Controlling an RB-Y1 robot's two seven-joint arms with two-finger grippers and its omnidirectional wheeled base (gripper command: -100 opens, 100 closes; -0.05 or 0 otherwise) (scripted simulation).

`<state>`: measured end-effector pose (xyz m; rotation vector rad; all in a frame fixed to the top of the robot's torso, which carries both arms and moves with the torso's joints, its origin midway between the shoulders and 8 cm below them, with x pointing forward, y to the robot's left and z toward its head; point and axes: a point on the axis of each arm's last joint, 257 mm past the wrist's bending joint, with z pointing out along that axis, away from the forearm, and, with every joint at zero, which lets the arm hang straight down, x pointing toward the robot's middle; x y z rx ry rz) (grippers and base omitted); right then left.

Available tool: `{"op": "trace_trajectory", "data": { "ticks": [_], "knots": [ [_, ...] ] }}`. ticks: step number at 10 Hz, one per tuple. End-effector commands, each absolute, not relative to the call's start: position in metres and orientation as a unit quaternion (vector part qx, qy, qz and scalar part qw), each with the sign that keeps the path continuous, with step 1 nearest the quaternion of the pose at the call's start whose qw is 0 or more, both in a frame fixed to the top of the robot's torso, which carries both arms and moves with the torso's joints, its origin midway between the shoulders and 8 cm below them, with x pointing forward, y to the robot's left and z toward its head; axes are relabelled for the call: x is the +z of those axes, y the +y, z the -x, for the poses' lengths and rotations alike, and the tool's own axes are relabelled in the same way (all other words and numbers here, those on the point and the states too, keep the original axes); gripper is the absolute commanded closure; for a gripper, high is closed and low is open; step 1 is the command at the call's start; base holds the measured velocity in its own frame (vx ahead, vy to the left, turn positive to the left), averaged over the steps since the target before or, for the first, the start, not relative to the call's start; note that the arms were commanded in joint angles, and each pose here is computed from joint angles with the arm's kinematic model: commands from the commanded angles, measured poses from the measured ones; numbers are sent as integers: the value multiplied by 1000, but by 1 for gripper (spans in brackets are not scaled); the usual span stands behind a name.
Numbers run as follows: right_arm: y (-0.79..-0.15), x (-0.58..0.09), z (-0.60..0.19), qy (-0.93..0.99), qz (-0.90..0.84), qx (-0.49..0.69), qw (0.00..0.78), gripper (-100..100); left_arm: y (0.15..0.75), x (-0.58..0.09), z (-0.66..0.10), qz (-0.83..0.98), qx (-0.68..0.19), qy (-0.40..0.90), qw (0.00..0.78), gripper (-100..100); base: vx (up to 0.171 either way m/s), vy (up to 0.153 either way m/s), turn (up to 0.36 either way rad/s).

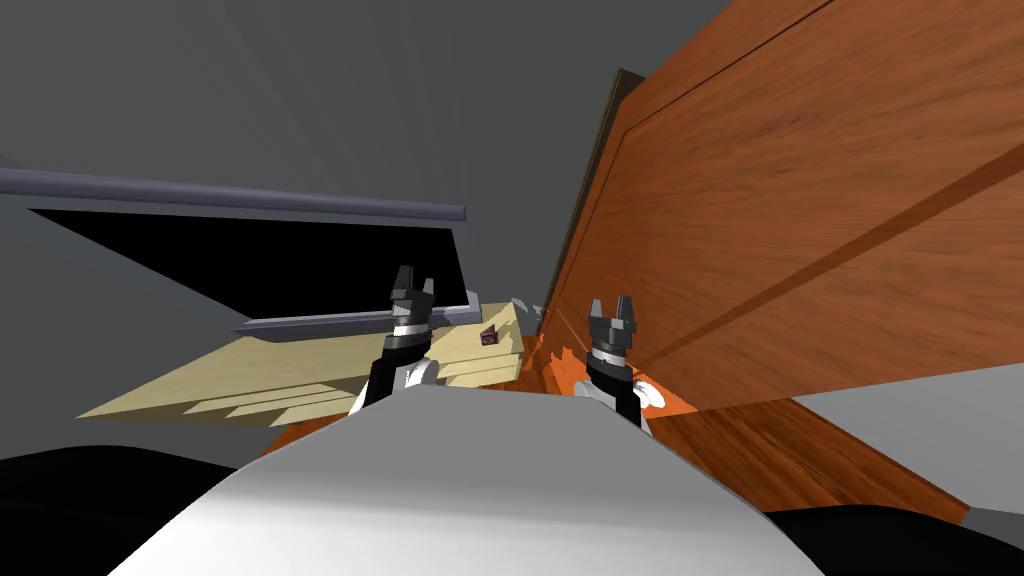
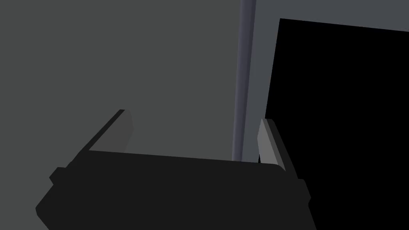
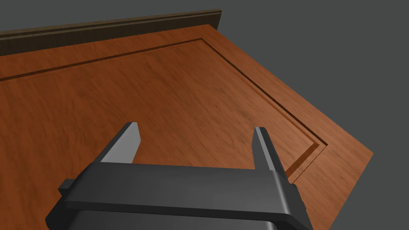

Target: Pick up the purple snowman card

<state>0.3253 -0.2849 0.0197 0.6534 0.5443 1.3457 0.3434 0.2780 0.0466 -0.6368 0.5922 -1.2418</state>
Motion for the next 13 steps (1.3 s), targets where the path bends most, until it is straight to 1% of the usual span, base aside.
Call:
{"op": "trace_trajectory", "data": {
  "ticks": [1, 7, 8, 13],
  "knots": [
    [-285, 20, -325, 244, -293, 604, 700, 0, 278, 36, -350, 286, -555, 296, 722, -100, -23, -27, -112],
    [-285, 20, -325, 244, -293, 604, 700, 0, 309, -21, -373, 331, -502, 385, 701, -100, -68, -67, -160],
    [-285, 20, -325, 244, -293, 604, 700, 0, 309, -21, -373, 331, -501, 385, 701, -100, -61, -64, -50],
    [-285, 20, -325, 244, -293, 604, 700, 0, 352, -76, -379, 395, -445, 435, 676, -100, -44, -71, -172]
  ]
}}
